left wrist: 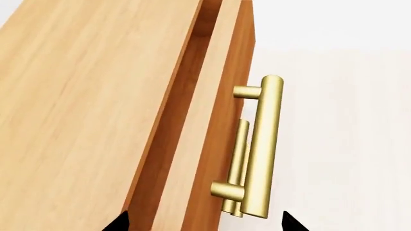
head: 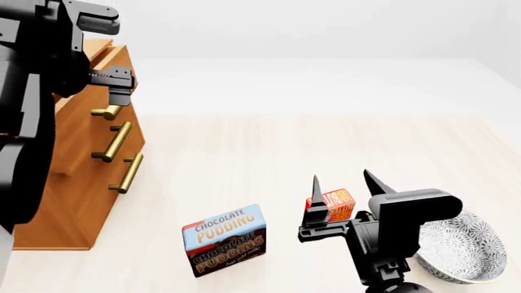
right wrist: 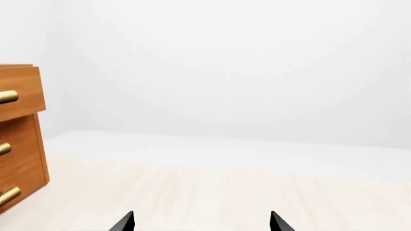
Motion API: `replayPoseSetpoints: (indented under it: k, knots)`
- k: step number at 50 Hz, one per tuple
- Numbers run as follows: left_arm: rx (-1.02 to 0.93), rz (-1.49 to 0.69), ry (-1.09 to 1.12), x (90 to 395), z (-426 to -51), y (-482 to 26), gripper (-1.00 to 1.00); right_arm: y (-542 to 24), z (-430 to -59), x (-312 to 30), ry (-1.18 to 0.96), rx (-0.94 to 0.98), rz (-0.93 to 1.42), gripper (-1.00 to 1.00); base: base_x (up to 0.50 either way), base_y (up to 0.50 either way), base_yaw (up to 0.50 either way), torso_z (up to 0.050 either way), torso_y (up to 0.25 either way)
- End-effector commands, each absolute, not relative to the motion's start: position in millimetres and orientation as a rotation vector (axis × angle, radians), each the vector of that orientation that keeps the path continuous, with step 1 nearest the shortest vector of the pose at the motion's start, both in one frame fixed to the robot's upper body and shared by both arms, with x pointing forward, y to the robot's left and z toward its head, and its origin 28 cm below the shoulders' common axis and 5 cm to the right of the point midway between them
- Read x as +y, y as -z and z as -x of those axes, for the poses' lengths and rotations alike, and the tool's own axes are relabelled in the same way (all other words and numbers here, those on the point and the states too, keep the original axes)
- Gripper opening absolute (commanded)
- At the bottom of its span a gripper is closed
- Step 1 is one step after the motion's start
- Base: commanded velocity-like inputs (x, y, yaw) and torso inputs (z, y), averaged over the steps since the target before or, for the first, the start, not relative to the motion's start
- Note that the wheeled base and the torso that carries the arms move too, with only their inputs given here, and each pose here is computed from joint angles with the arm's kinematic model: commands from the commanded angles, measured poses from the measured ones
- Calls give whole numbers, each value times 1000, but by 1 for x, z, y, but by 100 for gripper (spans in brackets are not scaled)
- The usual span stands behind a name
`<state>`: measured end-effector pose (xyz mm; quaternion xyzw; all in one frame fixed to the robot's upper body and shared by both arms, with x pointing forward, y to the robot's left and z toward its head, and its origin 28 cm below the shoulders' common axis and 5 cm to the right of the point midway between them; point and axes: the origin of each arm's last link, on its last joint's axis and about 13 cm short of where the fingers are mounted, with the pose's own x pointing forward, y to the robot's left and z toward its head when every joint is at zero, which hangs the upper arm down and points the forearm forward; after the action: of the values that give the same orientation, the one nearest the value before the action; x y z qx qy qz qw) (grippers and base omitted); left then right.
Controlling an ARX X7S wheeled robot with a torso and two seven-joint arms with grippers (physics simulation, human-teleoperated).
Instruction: Put the butter at the back in the top drawer of the cabinet and close it.
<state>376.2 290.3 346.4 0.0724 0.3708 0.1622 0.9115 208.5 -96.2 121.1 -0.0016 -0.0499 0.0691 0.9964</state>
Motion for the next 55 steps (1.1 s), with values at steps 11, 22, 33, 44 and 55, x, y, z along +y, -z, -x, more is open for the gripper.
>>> replayPoseSetpoints:
  k: [11,22,33,44,55]
  knots:
    - [764,-152,-338,294,-379,-336,100,-121,-209,-96,-138,-96,9,100,0,0,0,0,0]
    - [775,-147,-322,293,-380,-331,100,-121,-209,-96,-138,-97,10,100,0,0,0,0,0]
    - [786,-144,-322,293,-381,-325,100,-120,-209,-96,-137,-95,8,100,0,0,0,0,0]
    - [799,-135,-325,295,-382,-317,100,-118,-209,-95,-138,-91,8,100,0,0,0,0,0]
    - [812,-128,-320,297,-383,-309,100,-118,-208,-94,-140,-90,10,100,0,0,0,0,0]
